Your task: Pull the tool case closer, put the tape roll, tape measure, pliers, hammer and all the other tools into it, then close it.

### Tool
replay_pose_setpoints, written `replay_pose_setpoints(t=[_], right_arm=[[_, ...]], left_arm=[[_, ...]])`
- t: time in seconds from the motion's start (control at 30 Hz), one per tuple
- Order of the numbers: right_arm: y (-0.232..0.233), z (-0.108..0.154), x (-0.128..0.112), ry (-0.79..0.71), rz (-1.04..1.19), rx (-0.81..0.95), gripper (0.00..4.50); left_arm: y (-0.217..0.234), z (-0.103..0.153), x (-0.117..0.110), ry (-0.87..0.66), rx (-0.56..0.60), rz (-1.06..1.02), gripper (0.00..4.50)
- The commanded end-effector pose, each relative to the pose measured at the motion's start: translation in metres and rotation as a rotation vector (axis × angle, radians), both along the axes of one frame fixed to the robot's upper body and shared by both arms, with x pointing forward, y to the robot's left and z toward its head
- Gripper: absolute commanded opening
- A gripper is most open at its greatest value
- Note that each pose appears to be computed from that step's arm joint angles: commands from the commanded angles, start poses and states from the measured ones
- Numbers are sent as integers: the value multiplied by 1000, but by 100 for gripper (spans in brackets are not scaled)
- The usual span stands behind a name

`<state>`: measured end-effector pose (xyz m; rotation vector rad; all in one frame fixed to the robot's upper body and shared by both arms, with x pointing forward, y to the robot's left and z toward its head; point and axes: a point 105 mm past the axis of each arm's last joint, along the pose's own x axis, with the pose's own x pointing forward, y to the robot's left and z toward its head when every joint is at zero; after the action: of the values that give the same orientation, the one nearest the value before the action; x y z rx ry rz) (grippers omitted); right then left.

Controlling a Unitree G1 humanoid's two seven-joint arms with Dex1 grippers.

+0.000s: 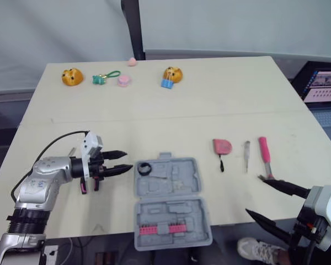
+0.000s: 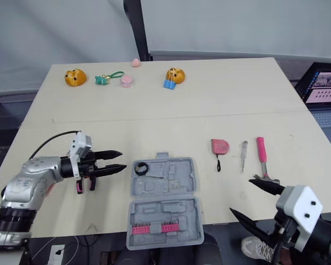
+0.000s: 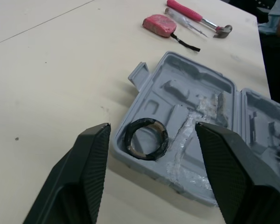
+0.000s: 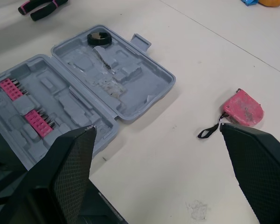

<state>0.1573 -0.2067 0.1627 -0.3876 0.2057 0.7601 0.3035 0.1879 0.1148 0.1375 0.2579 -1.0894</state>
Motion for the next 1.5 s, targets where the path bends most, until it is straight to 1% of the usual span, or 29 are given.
replay_pose_setpoints(t=[0.03,0.1,0.2,0.23,0.47,0.8,1.23,1.5], right_arm=[[2,4,0,-21,9,-2,450],[2,4,1,-24,7,-2,450],[3,5,3,-28,10,-1,450],[4,5,3,-30,11,0,450],[4,6,4,-37,8,0,450],[5,7,5,-44,-1,3,450],[5,8,4,-44,-8,0,450],[5,9,3,-42,-10,1,450]], left_arm=[[0,-6,-1,-31,22,-17,320],[-3,-7,-1,-29,8,-22,320],[-8,-8,2,-44,5,-23,235],[-10,-8,3,-49,7,-24,188],[-28,-10,4,-46,-4,-68,188],[-50,-22,18,-91,12,-59,188],[-48,-37,22,-88,53,-23,188],[-47,-58,17,-55,106,-22,188]])
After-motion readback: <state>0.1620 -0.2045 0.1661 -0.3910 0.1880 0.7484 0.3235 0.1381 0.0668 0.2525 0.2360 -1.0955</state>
